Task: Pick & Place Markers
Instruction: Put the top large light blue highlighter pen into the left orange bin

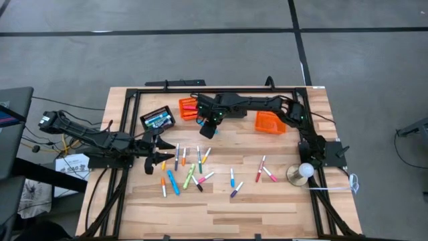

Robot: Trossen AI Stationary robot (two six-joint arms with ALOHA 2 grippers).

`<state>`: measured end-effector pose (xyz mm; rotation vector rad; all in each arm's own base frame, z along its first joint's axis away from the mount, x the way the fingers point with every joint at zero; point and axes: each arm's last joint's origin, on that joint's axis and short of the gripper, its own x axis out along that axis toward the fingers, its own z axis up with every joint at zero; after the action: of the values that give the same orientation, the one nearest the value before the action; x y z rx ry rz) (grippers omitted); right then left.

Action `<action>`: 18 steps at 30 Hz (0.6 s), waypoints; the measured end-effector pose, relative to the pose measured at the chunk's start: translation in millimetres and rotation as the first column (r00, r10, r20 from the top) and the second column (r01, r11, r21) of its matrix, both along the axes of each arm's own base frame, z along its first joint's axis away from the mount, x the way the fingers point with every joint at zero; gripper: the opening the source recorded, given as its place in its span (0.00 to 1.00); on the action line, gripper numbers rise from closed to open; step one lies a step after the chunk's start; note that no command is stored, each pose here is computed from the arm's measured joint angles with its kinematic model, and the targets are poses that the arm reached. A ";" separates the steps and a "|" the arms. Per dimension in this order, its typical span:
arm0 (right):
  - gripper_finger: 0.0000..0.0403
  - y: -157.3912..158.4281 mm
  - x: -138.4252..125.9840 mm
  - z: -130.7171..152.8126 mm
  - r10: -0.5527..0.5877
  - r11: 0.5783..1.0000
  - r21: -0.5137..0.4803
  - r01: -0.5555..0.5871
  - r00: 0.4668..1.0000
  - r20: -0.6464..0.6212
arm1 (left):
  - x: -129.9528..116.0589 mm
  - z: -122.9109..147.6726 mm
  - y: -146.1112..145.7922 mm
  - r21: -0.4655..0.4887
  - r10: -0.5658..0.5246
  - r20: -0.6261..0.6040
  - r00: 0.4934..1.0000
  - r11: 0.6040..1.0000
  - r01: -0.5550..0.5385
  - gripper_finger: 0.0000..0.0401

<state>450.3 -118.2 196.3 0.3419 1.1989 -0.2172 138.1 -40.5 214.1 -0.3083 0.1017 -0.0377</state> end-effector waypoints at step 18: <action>0.25 6.2 5.9 -39.9 0.012 1.000 0.012 -0.011 0.994 -0.111 | 0.5 -0.8 -0.2 0.003 0.000 -0.007 1.000 1.000 0.000 0.46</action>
<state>456.1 -112.0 156.4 0.3367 1.3117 -0.2215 138.6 -40.6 213.2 -0.3059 0.1086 -0.0361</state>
